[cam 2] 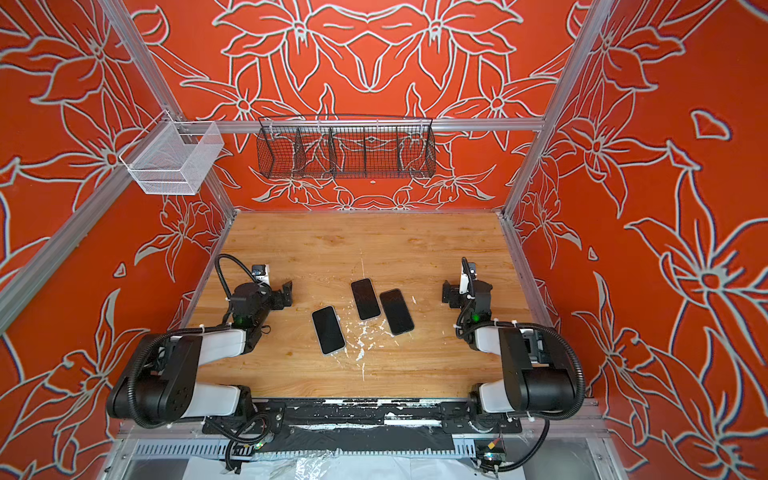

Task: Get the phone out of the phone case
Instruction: 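Raise both arms from rest and move them toward the phones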

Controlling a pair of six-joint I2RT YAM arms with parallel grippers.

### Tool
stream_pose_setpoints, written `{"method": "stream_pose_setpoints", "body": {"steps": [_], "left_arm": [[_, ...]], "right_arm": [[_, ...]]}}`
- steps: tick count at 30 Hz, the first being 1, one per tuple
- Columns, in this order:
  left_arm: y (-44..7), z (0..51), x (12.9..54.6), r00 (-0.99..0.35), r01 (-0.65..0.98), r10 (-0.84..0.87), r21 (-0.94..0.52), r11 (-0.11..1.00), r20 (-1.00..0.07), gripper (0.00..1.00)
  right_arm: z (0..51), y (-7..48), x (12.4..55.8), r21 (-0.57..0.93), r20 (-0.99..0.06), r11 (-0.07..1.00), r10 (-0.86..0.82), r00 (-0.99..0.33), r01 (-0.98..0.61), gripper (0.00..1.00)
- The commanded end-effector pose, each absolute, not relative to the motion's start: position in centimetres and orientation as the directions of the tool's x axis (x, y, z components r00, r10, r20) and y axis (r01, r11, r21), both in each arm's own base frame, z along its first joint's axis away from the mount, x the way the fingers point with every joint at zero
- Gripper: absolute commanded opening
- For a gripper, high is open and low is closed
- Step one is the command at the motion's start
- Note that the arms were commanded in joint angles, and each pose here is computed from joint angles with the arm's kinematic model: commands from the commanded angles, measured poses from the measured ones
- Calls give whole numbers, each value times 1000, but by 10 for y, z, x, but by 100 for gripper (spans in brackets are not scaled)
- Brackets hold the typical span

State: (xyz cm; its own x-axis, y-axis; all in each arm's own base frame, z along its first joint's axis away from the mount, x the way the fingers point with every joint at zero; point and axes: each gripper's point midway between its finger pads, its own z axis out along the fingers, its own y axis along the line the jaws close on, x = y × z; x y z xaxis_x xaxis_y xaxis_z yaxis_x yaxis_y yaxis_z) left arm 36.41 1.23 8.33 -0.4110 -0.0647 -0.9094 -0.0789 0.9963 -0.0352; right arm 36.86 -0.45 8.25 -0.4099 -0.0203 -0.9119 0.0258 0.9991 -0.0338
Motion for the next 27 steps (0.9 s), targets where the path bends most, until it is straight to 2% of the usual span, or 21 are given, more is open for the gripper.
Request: {"method": "stream_pose_setpoints", "body": {"steps": [1, 14, 21, 27], "left_arm": [[13, 86, 366, -400, -76, -67, -39, 996, -914, 97], [3, 91, 354, -342, -17, -44, -41, 999, -939, 97], [5, 85, 365, -404, -27, -46, -39, 999, -914, 97], [10, 85, 367, -406, -62, -62, -41, 997, -912, 97]], "right_arm": [[92, -5, 374, -36, -924, 999, -21, -381, 33, 98], [92, -4, 374, -36, -924, 999, -21, -382, 33, 98], [92, -5, 374, -37, -924, 999, -21, -381, 34, 98], [92, -5, 373, -37, -925, 999, -21, -380, 34, 98]]}}
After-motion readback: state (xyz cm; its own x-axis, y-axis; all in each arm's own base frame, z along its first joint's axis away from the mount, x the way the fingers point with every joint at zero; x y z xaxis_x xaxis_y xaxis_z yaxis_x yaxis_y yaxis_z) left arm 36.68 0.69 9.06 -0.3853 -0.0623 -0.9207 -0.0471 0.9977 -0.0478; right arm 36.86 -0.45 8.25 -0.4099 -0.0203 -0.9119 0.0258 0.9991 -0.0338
